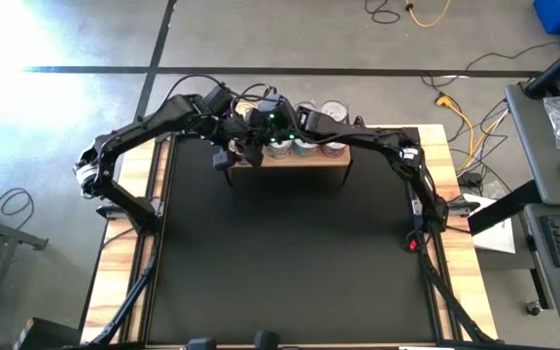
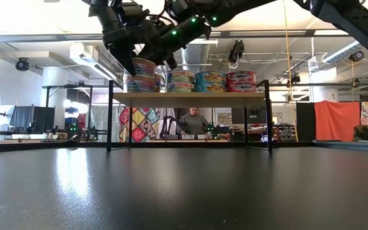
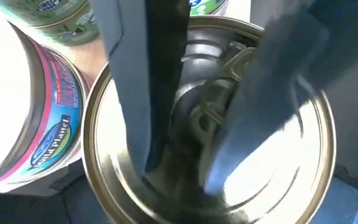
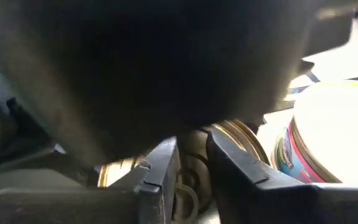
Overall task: Stack canned seafood by type on shelf
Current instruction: Stack the blue pink tuna can on top of the other blue pink tuna can on the shelf
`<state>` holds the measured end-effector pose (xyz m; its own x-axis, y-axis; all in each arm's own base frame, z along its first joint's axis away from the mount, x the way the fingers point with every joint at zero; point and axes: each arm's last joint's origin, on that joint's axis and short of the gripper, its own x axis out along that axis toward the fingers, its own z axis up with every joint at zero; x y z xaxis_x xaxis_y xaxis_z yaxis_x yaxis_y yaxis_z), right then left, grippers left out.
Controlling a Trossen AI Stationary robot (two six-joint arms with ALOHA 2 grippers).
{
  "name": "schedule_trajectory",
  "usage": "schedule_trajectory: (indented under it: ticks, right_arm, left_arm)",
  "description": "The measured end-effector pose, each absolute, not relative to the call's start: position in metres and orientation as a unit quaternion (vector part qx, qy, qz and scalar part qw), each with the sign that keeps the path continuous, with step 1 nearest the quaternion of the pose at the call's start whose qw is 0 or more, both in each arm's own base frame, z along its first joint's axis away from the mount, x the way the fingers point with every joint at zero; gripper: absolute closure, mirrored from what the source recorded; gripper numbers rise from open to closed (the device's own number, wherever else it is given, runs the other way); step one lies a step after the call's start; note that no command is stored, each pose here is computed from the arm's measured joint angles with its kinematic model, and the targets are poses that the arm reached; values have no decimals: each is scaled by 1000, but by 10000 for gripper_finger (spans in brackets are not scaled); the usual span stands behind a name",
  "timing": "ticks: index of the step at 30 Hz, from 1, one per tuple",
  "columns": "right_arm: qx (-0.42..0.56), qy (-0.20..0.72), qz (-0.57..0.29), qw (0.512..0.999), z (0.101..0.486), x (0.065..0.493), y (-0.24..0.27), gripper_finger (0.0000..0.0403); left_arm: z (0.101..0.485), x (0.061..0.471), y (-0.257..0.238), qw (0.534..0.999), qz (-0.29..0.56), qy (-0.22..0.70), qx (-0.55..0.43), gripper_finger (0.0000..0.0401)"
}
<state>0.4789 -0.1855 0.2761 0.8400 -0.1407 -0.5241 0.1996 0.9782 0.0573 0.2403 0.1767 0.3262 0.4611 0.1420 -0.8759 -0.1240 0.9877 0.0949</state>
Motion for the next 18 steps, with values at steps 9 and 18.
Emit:
schedule_trajectory:
  ticks: [9, 18]
  right_arm:
    - [73, 346, -94, 931, 258, 468, -192, 352]
    - [71, 358, -92, 926, 256, 466, -194, 384]
  left_arm:
    - [330, 236, 178, 858, 71, 508, 24, 27]
    - [334, 228, 182, 863, 82, 498, 12, 26]
